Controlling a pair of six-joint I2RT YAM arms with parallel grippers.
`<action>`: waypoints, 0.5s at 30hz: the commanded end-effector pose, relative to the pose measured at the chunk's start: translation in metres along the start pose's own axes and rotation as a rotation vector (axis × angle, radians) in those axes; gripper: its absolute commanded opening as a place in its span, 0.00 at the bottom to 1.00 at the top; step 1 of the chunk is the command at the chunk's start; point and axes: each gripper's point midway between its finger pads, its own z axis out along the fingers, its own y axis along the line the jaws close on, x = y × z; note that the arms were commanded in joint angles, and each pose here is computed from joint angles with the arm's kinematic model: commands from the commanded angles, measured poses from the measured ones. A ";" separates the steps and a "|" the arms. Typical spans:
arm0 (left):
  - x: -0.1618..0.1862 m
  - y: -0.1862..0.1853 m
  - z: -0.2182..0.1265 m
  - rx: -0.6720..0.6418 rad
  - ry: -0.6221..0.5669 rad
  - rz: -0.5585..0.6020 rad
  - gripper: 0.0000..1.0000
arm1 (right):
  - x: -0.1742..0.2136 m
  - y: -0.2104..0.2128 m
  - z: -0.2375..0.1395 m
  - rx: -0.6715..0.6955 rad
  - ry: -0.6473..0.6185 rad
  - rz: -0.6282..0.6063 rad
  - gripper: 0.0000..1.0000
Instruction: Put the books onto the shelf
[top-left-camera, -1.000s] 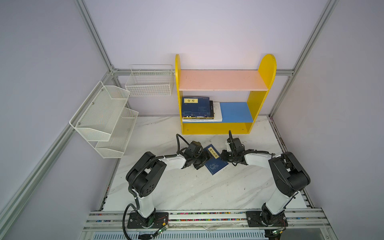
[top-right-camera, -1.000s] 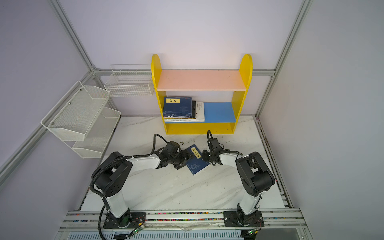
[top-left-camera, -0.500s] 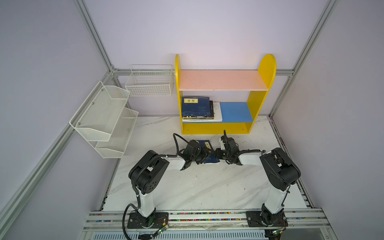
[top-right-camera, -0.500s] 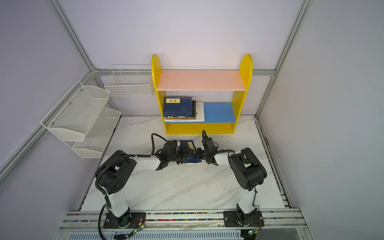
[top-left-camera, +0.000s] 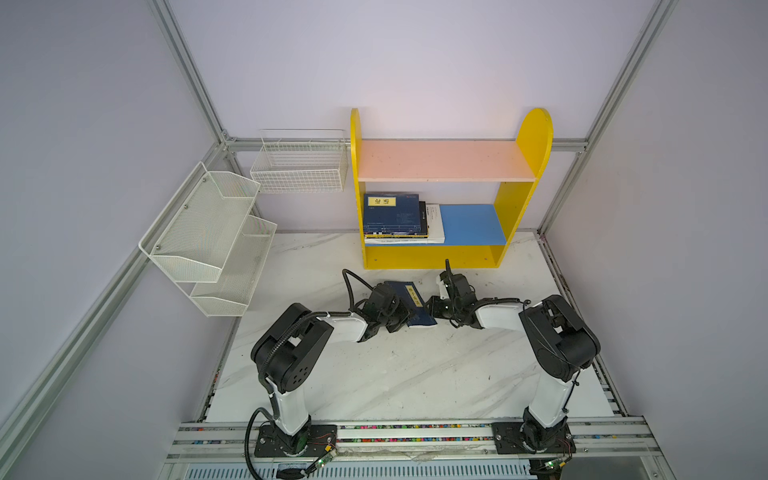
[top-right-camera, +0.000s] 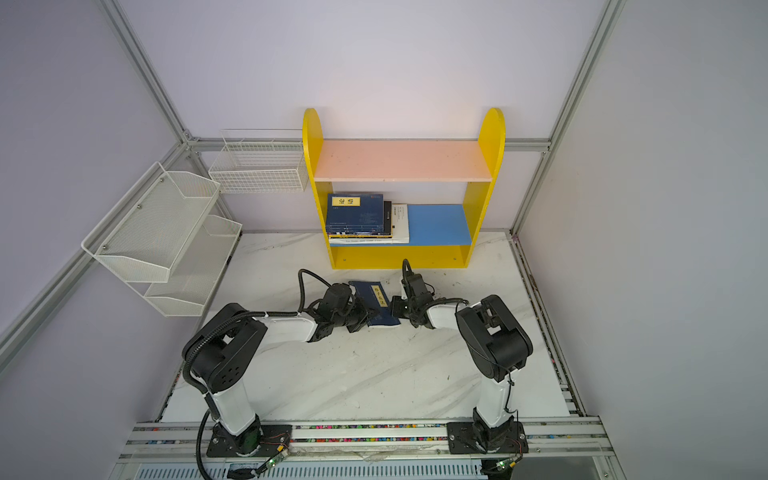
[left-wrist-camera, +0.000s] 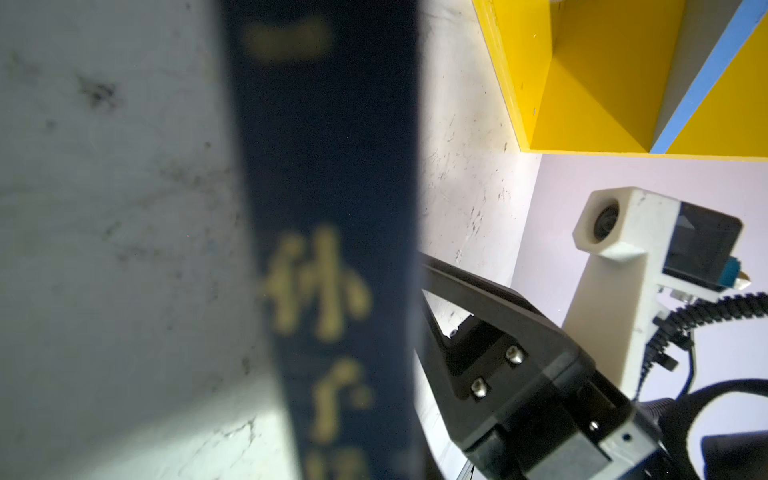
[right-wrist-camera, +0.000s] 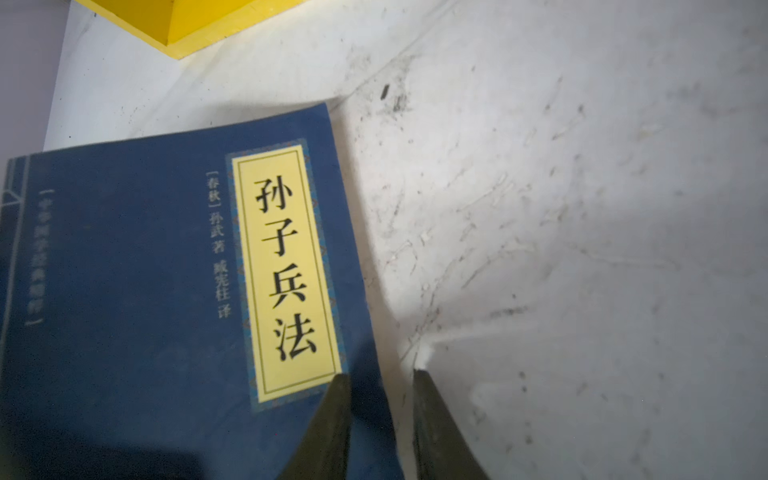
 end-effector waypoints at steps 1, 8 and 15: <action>-0.003 -0.047 -0.022 0.095 -0.008 0.110 0.00 | 0.035 0.002 -0.009 0.026 0.143 0.040 0.33; 0.017 -0.116 -0.071 0.173 0.132 0.382 0.00 | -0.070 0.063 -0.093 -0.083 -0.191 0.049 0.51; 0.036 -0.220 -0.146 0.411 0.218 0.653 0.00 | -0.158 0.075 -0.220 -0.150 -0.550 0.159 0.74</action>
